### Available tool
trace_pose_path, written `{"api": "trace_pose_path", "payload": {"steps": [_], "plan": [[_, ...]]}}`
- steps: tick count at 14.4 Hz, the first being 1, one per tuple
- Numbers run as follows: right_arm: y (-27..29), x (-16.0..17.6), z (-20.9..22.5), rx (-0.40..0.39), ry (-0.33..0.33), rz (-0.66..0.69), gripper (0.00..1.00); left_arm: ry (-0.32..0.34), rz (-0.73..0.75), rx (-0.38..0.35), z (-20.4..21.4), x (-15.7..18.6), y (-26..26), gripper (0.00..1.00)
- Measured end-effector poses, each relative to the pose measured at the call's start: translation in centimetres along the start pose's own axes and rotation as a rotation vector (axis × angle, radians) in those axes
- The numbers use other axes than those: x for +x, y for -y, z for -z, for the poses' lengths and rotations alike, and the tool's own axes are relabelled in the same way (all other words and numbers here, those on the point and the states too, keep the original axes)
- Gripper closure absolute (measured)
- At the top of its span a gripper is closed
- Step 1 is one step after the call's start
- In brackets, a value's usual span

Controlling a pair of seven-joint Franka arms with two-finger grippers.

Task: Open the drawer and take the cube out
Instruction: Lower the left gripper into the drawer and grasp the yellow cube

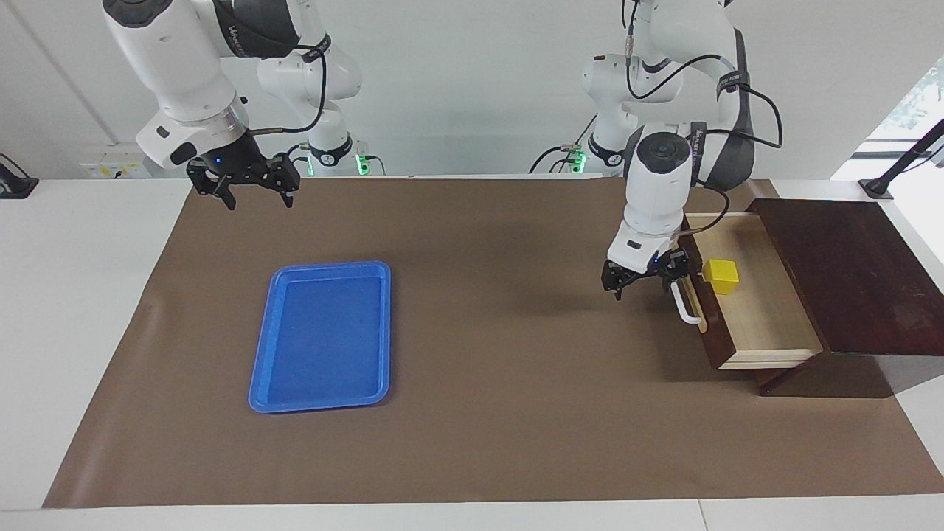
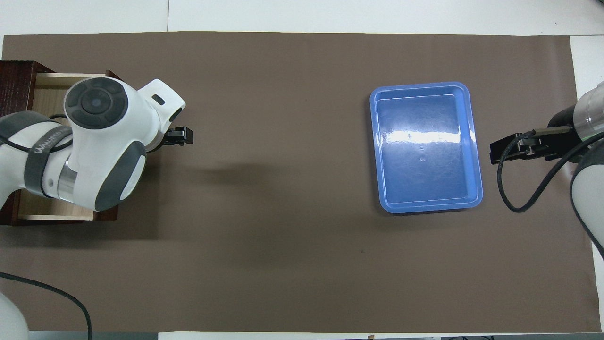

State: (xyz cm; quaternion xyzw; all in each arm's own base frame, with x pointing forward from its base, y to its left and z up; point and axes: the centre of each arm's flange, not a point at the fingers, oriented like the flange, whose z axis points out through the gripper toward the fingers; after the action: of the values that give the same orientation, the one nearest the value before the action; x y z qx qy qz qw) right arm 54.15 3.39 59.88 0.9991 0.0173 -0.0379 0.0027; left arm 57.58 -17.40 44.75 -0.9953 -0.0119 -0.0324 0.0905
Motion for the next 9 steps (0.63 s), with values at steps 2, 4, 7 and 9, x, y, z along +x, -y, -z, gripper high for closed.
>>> {"api": "trace_pose_path", "payload": {"steps": [2, 4, 7, 9], "plan": [[0.0, 0.0, 0.0, 0.000, 0.000, -0.001, 0.00, 0.037, 0.103, -0.021, 5.2, 1.6, 3.1, 0.00], [-0.1, 0.0, 0.0, 0.000, 0.000, -0.001, 0.00, 0.046, 0.266, -0.073, 8.0, 3.2, 8.9, 0.00], [-0.1, 0.0, 0.0, 0.000, 0.000, -0.001, 0.00, 0.080, 0.545, -0.107, 7.2, 4.1, 18.2, 0.00], [-0.1, 0.0, 0.0, 0.000, 0.000, -0.001, 0.00, 0.101, 0.706, -0.102, 5.1, 3.7, 20.9, 0.00]]}}
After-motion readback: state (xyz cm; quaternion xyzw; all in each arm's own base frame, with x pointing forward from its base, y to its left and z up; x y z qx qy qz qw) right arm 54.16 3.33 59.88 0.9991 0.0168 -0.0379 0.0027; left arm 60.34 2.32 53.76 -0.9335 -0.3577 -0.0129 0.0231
